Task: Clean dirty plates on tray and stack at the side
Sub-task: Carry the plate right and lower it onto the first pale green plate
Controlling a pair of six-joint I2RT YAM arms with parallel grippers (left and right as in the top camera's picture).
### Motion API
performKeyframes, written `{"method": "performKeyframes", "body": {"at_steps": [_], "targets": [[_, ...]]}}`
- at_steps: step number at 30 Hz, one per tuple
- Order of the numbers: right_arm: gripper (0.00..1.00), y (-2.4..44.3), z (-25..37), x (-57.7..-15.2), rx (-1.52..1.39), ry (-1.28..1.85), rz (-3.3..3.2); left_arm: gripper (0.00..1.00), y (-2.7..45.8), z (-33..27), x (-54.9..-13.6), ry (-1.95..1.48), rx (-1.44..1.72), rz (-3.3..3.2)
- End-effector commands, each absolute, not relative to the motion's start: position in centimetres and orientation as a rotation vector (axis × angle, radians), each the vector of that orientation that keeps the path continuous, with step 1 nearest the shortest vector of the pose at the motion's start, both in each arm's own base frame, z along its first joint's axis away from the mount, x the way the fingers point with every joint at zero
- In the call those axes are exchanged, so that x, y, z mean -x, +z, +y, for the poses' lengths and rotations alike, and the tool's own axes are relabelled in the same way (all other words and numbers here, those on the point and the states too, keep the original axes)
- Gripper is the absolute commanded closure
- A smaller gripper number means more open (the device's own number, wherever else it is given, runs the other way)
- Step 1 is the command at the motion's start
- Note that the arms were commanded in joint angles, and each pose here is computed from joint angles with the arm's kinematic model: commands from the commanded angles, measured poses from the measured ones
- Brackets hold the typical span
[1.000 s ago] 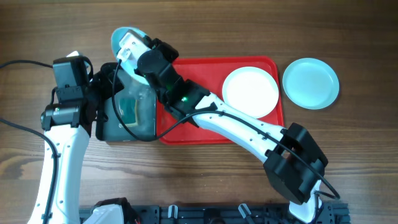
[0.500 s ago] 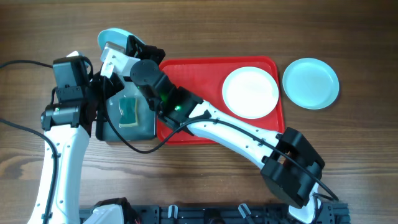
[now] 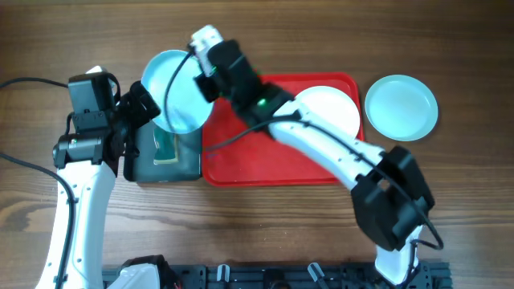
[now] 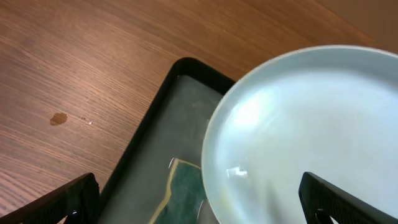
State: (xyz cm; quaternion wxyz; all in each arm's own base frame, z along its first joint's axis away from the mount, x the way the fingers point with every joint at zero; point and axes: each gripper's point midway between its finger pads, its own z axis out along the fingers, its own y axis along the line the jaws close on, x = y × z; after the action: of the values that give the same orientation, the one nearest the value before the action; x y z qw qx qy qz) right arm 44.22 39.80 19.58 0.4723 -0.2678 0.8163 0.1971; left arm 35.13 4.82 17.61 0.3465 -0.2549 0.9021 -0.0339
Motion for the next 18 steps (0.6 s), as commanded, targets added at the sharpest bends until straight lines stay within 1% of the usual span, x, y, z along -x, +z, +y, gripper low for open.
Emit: {"method": "performKeyframes", "body": {"at_steps": [1, 3, 5, 7, 9, 10, 13, 14, 17, 18], "targets": [[0.96, 19.8, 39.7, -43.4, 0.581, 0.929, 2.116, 0.0, 18.0, 4.9, -35.3, -0.098, 0.672, 2.328], [0.96, 20.2, 37.2, -44.2, 0.555, 1.088, 2.144, 0.0, 18.0, 4.9, -35.3, -0.098, 0.672, 2.328], [0.96, 20.4, 34.8, -45.0, 0.526, 1.181, 2.161, 0.0, 18.0, 4.9, -35.3, -0.098, 0.672, 2.328], [0.96, 19.8, 31.2, -46.6, 0.411, 1.202, 2.222, 0.0, 18.0, 4.9, -35.3, -0.097, 0.672, 2.328], [0.96, 18.8, 26.1, -48.8, 0.234, 1.17, 2.293, 0.0, 18.0, 4.9, -35.3, -0.098, 0.672, 2.328], [0.96, 18.0, 22.3, -50.0, 0.117, 1.14, 2.33, 0.0, 18.0, 4.9, -35.3, -0.098, 0.672, 2.328], [0.96, 16.4, 12.8, -51.7, -0.15, 1.057, 2.384, 0.0, 18.0, 4.9, -35.3, -0.098, 0.672, 2.328], [0.96, 15.8, 8.1, -52.0, -0.281, 1.02, 2.392, 0.0, 18.0, 4.9, -35.3, -0.098, 0.672, 2.328], [0.96, 14.3, -0.6, -51.2, -0.547, 0.923, 2.409, 0.0, 18.0, 4.9, -35.3, -0.098, 0.672, 2.328], [0.96, 12.8, -5.3, -49.7, -0.717, 0.82, 2.44, 0.0, 18.0, 4.9, -35.3, -0.098, 0.672, 2.328]]}}
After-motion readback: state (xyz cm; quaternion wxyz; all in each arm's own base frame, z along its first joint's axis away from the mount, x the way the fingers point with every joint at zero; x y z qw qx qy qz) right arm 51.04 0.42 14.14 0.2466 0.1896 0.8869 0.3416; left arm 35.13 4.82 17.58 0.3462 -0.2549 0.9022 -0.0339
